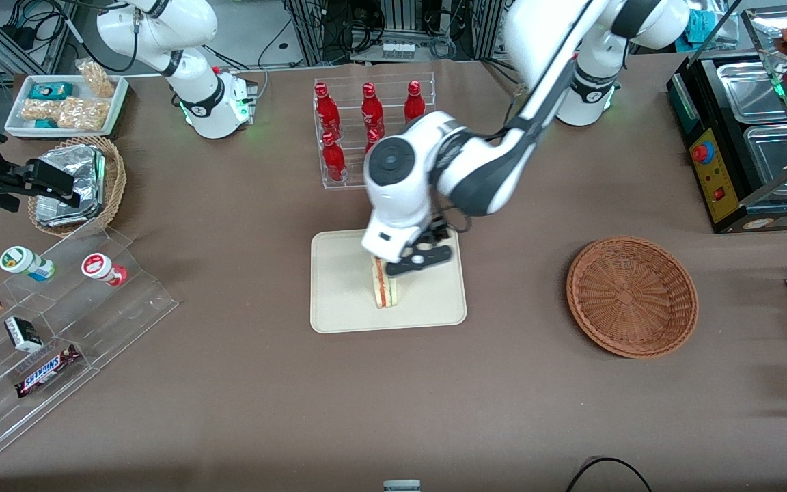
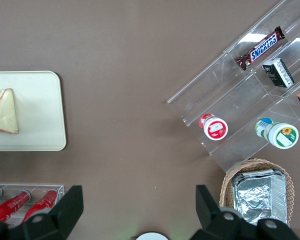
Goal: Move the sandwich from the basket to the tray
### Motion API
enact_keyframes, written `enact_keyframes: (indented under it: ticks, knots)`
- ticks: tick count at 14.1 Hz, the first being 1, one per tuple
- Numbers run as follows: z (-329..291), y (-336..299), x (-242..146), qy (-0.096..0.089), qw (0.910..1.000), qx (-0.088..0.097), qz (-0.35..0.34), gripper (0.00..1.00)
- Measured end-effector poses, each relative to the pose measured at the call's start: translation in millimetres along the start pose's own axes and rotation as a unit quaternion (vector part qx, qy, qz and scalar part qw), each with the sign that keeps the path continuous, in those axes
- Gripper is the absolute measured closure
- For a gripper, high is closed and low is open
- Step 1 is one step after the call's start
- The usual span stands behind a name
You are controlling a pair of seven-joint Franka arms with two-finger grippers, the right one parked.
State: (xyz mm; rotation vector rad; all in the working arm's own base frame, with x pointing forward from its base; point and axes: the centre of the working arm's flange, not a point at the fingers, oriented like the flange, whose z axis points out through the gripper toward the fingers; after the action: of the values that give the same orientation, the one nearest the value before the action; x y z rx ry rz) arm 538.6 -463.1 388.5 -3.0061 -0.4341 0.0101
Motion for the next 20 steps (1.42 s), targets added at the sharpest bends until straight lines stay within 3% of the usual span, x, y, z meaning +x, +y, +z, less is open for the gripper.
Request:
enact_keyframes:
  ticks: [4, 10, 12, 16, 20]
  knots:
    - [6.1, -87.3, 67.0, -0.027, 0.9991, 0.012, 0.029, 0.00]
    - [-34.1, -222.3, 100.7, -0.059, 0.9944, 0.015, 0.087, 0.00]
    - [-56.5, -262.2, 105.0, -0.074, 0.9913, 0.007, 0.108, 0.00]
    - [-90.6, -328.8, 118.5, -0.082, 0.9864, -0.025, 0.140, 0.00]
    - [-121.2, -399.2, 133.1, -0.066, 0.9788, -0.052, 0.187, 0.00]
